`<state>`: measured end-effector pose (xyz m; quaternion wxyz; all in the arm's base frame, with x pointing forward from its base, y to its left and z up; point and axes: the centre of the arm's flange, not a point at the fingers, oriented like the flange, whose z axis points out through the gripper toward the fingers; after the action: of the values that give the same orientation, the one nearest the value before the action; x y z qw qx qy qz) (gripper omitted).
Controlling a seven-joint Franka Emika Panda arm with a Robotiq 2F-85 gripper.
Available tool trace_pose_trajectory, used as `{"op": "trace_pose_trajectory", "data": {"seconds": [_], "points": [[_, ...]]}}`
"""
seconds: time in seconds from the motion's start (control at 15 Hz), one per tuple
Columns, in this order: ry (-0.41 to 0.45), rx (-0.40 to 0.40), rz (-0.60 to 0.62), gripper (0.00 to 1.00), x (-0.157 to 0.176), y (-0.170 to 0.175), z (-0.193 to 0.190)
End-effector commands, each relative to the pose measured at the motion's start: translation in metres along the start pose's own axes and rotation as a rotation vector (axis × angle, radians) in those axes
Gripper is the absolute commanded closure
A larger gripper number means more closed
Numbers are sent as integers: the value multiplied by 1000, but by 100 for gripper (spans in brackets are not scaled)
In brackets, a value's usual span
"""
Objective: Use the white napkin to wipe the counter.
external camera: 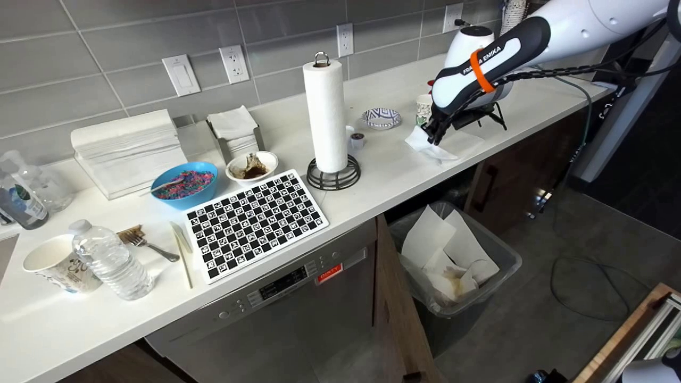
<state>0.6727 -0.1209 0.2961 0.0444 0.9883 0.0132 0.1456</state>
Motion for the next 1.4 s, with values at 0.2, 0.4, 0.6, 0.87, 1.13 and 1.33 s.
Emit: {"op": "trace_pose_trajectory", "data": {"seconds": [0.2, 0.4, 0.6, 0.87, 1.13, 1.33], "points": [[-26, -1, 64, 100, -10, 0, 26], [-78, 15, 59, 100, -21, -5, 35], [-132, 31, 25, 100, -27, -8, 32], [-233, 70, -54, 100, -39, -17, 24], [-361, 101, -130, 100, -57, -26, 18], [-464, 135, -188, 100, -71, -31, 13]]}}
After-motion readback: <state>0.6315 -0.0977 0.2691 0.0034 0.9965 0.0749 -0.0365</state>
